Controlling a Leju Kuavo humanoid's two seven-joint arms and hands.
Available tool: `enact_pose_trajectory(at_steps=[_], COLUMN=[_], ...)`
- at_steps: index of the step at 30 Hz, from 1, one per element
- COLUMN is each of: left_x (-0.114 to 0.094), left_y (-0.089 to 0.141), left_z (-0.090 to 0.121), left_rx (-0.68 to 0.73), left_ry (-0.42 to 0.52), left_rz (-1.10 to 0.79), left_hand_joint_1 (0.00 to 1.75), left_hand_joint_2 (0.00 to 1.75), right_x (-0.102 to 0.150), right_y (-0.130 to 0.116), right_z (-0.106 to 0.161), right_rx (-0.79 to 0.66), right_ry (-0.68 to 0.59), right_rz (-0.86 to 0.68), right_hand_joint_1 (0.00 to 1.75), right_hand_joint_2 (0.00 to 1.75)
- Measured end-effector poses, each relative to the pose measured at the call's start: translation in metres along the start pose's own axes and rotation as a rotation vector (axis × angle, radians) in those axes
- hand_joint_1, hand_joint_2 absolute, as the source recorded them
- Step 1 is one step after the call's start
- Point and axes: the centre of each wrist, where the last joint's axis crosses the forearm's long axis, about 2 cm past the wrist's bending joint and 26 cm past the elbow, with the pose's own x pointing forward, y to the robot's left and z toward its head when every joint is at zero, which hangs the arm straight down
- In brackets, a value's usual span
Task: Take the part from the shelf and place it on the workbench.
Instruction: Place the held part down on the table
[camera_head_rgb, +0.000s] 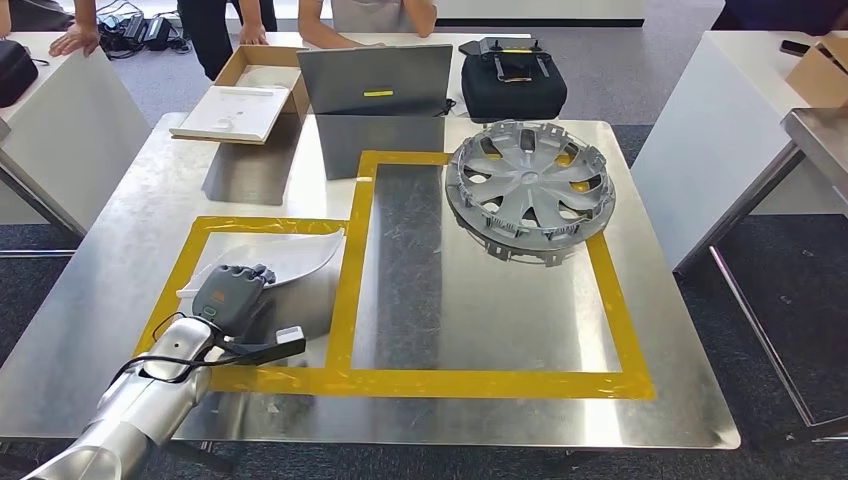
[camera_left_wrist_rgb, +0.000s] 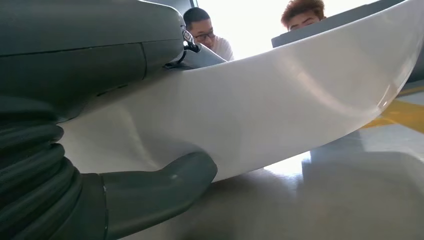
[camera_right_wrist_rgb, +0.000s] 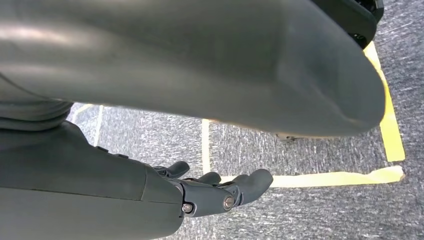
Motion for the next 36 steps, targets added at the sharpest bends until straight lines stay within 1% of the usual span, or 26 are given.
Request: enact_pose_trajectory(at_steps=[2,6,17,21,24,26,28,30,32,33,36], left_x=[-0.002,-0.009,-0.030,-0.038,-0.042,-0.043,-0.040,-0.033,-0.027,-0.025,-0.020], left_y=[0.000,0.001,0.002,0.003,0.002,0.001,0.001,0.005,0.017,0.024,0.046], left_z=[0.000,0.002,0.024,0.032,0.041,0.047,0.053,0.056,0.053,0.050,0.043], left_rx=[-0.005,-0.011,0.003,0.014,0.046,0.078,0.158,0.293,0.415,0.462,0.564], left_ry=[0.016,0.064,0.207,0.252,0.270,0.267,0.267,0.257,0.190,0.142,-0.001], left_rz=[-0.007,-0.019,-0.072,-0.066,0.040,0.216,0.528,0.888,1.169,1.260,1.423], left_hand_joint_1=[1.75,0.00,0.00,0.00,0.00,0.00,0.00,0.00,0.00,0.00,0.00], left_hand_joint_2=[1.75,1.75,1.75,0.00,0.00,0.00,0.00,0.00,0.00,0.00,0.00], right_x=[0.000,0.000,0.000,0.000,0.000,0.000,0.000,-0.001,-0.001,-0.001,0.000], right_y=[0.000,0.000,0.000,0.000,0.000,0.000,-0.001,-0.002,-0.002,-0.003,-0.003], right_z=[0.000,0.000,0.000,0.000,0.000,0.000,0.000,0.000,0.000,0.000,0.000], right_rx=[-0.005,-0.008,-0.007,-0.007,-0.009,-0.010,-0.012,-0.014,-0.016,-0.017,-0.018], right_ry=[-0.002,0.000,0.003,0.004,0.003,0.003,0.002,0.002,0.004,0.004,0.006], right_rz=[-0.005,-0.007,0.007,0.012,0.013,0.012,0.011,0.009,0.004,0.002,-0.006], right_hand_joint_1=[0.00,0.00,0.00,0.00,0.00,0.00,0.00,0.00,0.00,0.00,0.00], right_hand_joint_2=[0.00,0.00,0.00,0.00,0.00,0.00,0.00,0.00,0.00,0.00,0.00])
